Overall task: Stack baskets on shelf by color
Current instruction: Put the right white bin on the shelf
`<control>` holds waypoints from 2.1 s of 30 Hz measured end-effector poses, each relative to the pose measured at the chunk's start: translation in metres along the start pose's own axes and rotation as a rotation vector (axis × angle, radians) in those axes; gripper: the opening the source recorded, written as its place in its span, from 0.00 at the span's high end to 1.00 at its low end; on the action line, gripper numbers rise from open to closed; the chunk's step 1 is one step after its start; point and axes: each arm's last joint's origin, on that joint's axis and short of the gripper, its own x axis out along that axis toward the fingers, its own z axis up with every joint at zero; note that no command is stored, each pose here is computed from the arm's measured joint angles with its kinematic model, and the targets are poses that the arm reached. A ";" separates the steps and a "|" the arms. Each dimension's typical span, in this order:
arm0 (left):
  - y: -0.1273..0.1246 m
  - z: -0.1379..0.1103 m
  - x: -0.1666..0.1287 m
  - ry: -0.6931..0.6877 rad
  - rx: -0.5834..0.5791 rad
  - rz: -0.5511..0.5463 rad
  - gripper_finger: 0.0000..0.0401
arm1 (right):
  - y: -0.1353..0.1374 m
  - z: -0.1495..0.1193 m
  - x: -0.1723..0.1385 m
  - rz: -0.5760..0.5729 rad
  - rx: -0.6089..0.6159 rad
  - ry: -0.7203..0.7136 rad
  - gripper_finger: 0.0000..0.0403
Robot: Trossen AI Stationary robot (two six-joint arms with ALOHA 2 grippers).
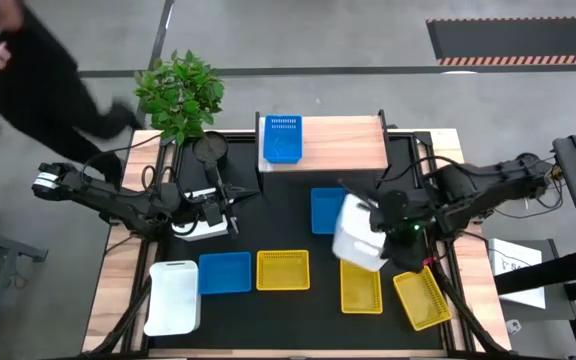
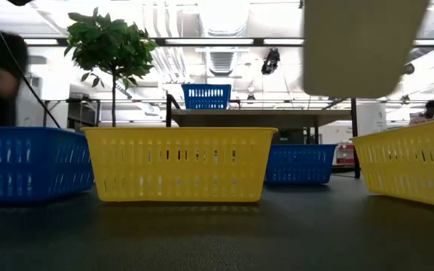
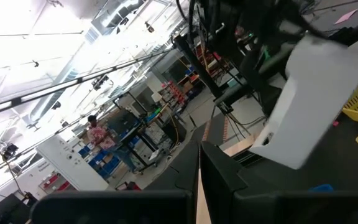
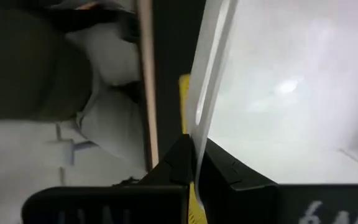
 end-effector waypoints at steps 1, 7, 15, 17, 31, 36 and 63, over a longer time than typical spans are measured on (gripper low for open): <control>0.000 0.000 0.000 0.000 0.000 0.000 1.00 | 0.004 0.002 -0.001 0.019 -0.069 -0.025 0.98; 0.000 0.000 0.000 0.000 -0.001 0.000 1.00 | 0.018 0.013 -0.010 -0.075 -0.429 -0.211 0.98; 0.000 0.000 0.000 0.000 -0.002 0.000 1.00 | 0.003 0.012 -0.018 -0.613 -0.676 -0.193 0.98; 0.000 0.000 0.000 0.000 -0.002 0.000 1.00 | -0.004 0.014 -0.018 -0.767 -0.701 -0.145 0.98; 0.000 0.000 0.000 0.000 -0.002 -0.001 1.00 | -0.087 0.057 -0.002 -0.820 -0.459 0.117 0.98; 0.000 0.000 0.000 0.000 -0.002 -0.001 1.00 | -0.116 0.068 -0.005 -0.805 -0.356 0.174 0.98; 0.000 0.000 0.000 0.000 -0.002 -0.001 1.00 | -0.176 0.088 -0.003 -0.801 -0.396 0.284 0.98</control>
